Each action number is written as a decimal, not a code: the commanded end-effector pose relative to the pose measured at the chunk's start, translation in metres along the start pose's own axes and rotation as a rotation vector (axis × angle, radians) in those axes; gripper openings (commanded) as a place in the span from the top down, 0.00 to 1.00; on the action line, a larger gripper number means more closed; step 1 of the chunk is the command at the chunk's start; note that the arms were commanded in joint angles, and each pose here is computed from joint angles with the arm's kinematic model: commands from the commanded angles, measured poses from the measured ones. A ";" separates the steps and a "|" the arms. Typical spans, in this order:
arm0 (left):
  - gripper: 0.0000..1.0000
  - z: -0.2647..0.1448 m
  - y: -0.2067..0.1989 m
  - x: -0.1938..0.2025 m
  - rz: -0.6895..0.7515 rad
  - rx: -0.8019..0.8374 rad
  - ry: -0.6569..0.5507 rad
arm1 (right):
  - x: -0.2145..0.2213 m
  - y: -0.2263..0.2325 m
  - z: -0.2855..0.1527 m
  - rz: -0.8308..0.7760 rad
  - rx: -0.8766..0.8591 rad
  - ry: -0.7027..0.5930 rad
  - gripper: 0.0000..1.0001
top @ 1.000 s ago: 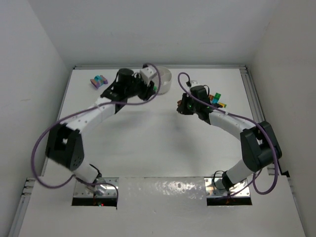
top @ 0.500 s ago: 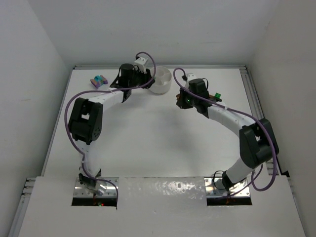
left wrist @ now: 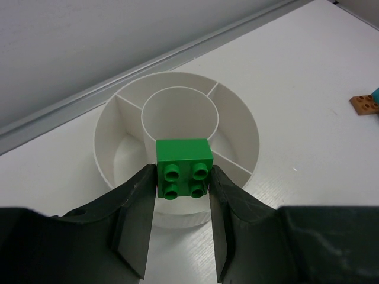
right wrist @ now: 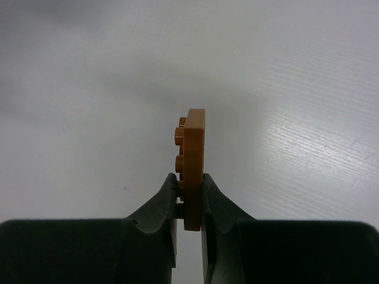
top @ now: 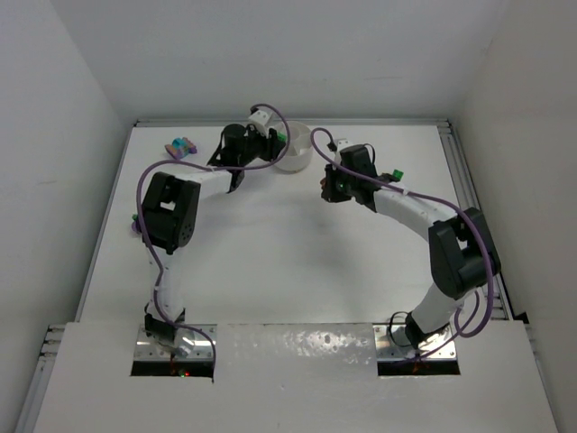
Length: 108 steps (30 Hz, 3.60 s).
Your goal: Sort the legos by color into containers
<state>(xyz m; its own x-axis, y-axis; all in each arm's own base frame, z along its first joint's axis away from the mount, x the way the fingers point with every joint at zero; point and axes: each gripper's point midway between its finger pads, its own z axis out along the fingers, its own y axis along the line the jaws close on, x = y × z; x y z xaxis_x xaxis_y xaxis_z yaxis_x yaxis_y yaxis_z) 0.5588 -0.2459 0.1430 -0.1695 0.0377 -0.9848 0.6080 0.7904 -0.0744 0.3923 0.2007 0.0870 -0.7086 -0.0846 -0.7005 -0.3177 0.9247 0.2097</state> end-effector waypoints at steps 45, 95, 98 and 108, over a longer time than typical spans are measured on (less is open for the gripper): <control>0.62 -0.033 -0.065 -0.074 0.328 0.476 -0.106 | -0.043 0.045 -0.045 -0.352 -0.263 -0.125 1.00; 0.15 -0.199 0.089 -0.034 0.018 -0.609 0.147 | -0.187 -0.023 0.098 0.615 0.305 -0.395 1.00; 0.15 -0.199 0.089 -0.033 0.017 -0.604 0.137 | -0.182 -0.019 0.109 0.598 0.289 -0.390 1.00; 0.15 -0.202 0.092 -0.030 0.016 -0.612 0.119 | -0.166 -0.019 0.125 0.600 0.284 -0.349 1.00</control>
<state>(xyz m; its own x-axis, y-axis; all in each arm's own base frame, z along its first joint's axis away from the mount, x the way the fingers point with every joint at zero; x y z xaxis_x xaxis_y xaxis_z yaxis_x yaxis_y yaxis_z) 0.4609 -0.0561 0.1732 -0.3442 0.1225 -0.9309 0.0944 0.9909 0.0955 0.5888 0.2428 0.0939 -0.4937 0.5166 -0.6996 0.2839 0.8561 0.4318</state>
